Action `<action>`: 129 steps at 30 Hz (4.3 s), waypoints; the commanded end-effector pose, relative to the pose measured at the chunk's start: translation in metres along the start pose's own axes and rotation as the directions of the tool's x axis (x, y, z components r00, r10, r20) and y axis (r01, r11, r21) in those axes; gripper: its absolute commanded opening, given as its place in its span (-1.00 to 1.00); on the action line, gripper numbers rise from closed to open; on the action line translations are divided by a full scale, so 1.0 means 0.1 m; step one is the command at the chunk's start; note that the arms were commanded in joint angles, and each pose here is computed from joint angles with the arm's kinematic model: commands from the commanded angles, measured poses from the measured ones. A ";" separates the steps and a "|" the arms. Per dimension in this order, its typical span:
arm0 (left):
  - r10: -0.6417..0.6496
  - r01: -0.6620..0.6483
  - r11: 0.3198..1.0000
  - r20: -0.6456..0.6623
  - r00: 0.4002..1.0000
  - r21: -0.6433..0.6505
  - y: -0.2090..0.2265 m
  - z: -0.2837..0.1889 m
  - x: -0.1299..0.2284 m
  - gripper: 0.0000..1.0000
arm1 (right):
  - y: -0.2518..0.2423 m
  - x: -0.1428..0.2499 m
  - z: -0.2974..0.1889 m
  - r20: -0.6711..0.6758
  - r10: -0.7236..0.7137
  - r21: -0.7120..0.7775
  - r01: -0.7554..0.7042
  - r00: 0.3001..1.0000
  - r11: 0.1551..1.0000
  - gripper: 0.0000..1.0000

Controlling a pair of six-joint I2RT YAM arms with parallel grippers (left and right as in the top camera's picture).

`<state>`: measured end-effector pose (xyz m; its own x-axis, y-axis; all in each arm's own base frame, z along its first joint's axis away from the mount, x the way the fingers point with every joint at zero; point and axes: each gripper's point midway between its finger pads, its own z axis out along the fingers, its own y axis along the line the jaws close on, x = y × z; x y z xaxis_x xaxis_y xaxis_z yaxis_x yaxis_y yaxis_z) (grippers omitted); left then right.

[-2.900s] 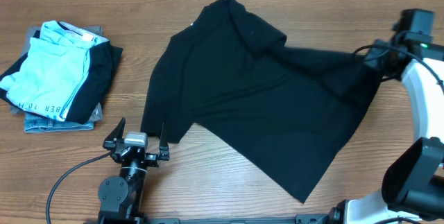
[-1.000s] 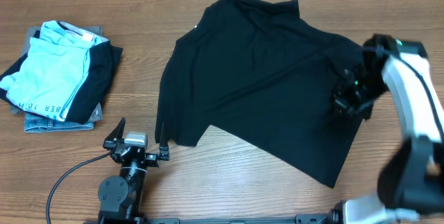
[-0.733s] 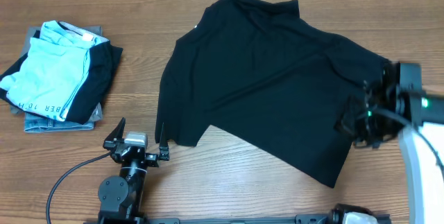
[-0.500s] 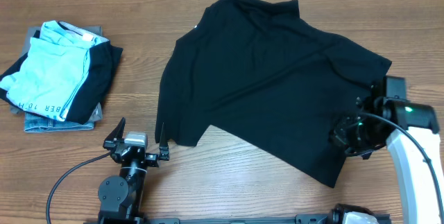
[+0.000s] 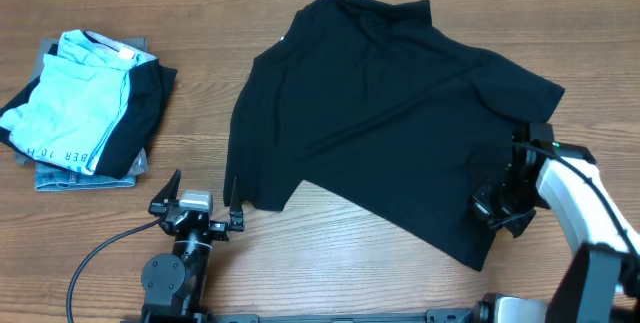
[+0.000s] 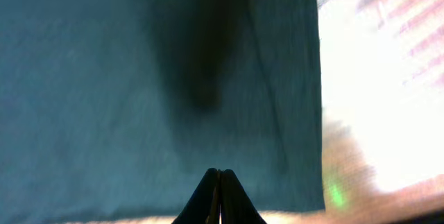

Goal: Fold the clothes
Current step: 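Pull the shirt's lower right corner rightward with the right gripper to flatten, then reach the left gripper to the shirt's left side and grasp the hem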

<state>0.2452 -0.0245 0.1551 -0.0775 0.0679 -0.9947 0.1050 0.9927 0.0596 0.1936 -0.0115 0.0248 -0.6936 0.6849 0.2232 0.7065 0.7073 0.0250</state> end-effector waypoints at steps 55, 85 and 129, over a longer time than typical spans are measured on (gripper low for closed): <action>0.019 -0.019 1.000 0.004 1.000 -0.012 0.02 0.00 0.00 1.00 | -0.20 -1.24 -0.57 0.056 0.278 -0.174 -0.265 0.959 0.948 -0.92; -0.274 0.243 0.891 0.027 0.961 0.383 -0.55 -0.40 -1.29 1.00 | 1.02 -0.68 -0.63 0.094 -0.270 -0.297 0.285 0.958 0.911 1.00; -0.146 0.174 0.971 -0.983 -0.107 -0.163 -1.05 0.51 1.02 -0.92 | 1.02 -0.68 -0.63 0.094 -0.269 -0.296 0.285 0.958 0.911 1.00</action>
<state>0.2721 -0.1376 0.0596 -0.9856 -0.0108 0.1690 -0.0438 0.9802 -0.1929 0.3138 0.0040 0.0597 -0.8610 0.4822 0.1617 0.5067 0.7862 0.3538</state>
